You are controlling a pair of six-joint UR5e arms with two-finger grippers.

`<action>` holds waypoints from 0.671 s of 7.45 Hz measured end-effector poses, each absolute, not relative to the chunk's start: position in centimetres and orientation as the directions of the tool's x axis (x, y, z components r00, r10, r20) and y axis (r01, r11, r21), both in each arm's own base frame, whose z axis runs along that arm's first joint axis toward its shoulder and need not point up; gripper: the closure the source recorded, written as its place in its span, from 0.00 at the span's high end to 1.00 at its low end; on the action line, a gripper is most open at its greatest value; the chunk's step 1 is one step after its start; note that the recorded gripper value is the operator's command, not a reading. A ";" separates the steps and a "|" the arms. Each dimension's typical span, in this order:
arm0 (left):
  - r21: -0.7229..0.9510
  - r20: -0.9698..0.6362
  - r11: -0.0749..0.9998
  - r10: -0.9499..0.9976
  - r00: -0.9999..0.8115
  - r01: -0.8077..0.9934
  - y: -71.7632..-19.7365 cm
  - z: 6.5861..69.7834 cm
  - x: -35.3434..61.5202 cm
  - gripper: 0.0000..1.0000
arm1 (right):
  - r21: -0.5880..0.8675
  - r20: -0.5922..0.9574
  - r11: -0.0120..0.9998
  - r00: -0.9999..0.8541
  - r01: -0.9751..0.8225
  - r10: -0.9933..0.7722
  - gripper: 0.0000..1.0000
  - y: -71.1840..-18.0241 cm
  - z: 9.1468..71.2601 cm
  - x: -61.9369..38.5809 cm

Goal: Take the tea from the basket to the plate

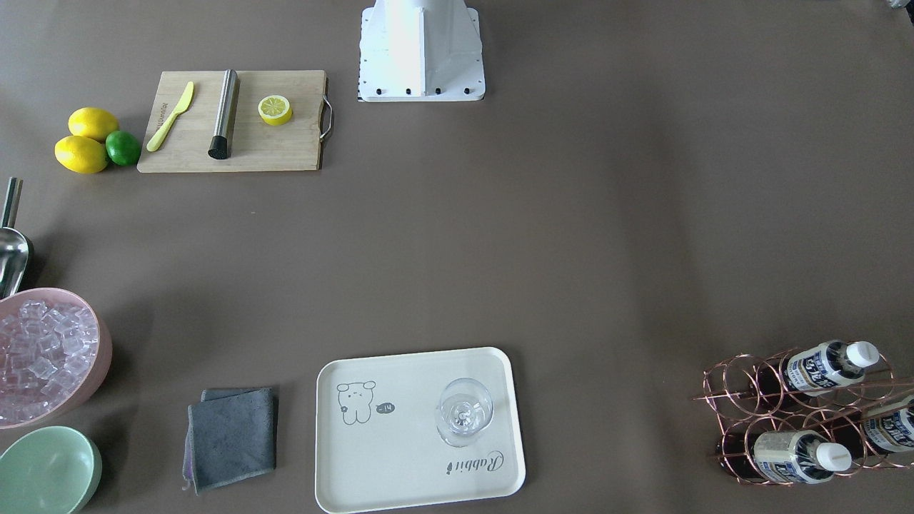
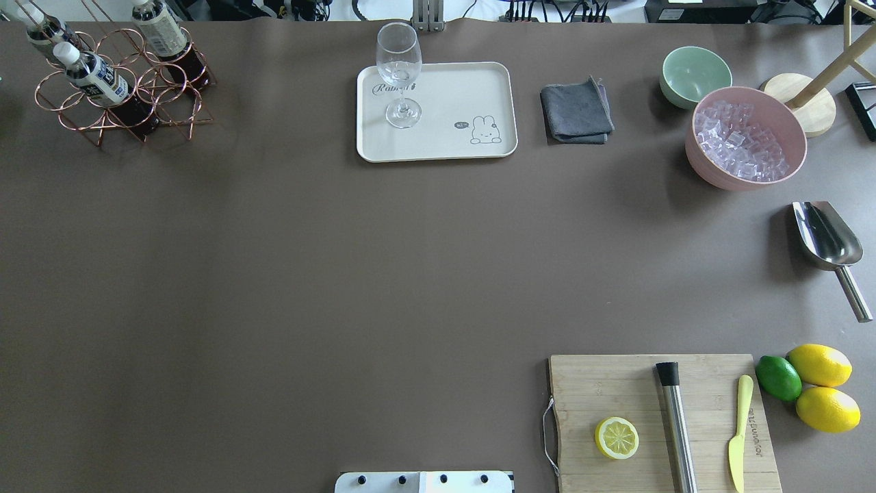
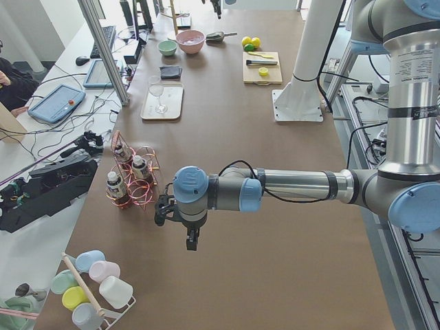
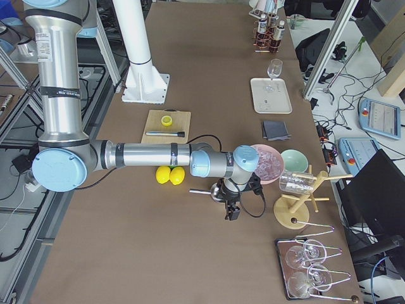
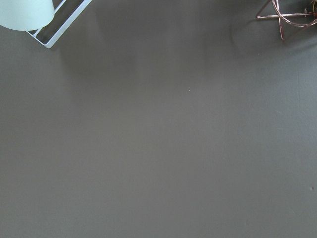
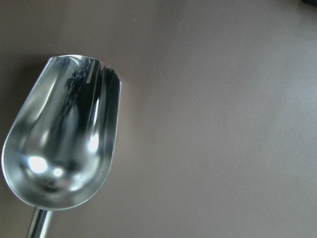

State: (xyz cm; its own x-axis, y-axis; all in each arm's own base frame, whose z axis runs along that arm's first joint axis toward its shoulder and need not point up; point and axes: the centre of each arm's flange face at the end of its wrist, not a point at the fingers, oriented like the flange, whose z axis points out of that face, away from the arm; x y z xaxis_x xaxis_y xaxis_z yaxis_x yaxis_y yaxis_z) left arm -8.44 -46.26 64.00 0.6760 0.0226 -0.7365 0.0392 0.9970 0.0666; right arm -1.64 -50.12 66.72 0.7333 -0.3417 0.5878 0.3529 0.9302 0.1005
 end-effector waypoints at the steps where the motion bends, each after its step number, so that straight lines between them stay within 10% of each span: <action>1: 0.065 -0.737 0.997 0.021 0.676 0.040 -46.3 64.0 -8.4 0.98 | 0.100 0.587 0.930 0.734 0.353 -0.341 1.00 -50.1 66.8 -1.6; 5: 0.072 -0.737 0.997 0.030 0.675 0.034 -46.7 64.2 -8.4 0.98 | 0.105 0.590 0.940 0.741 0.324 -0.321 1.00 -50.2 66.5 -0.2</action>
State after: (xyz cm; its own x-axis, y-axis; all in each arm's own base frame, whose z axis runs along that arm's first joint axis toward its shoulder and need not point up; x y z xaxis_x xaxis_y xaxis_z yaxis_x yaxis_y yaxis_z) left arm -8.41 -46.75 64.18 0.6753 0.0301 -0.7369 0.0345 0.9968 0.0723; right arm -0.19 -50.19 66.49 0.7407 -0.3214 0.5899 0.3241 0.9401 0.1052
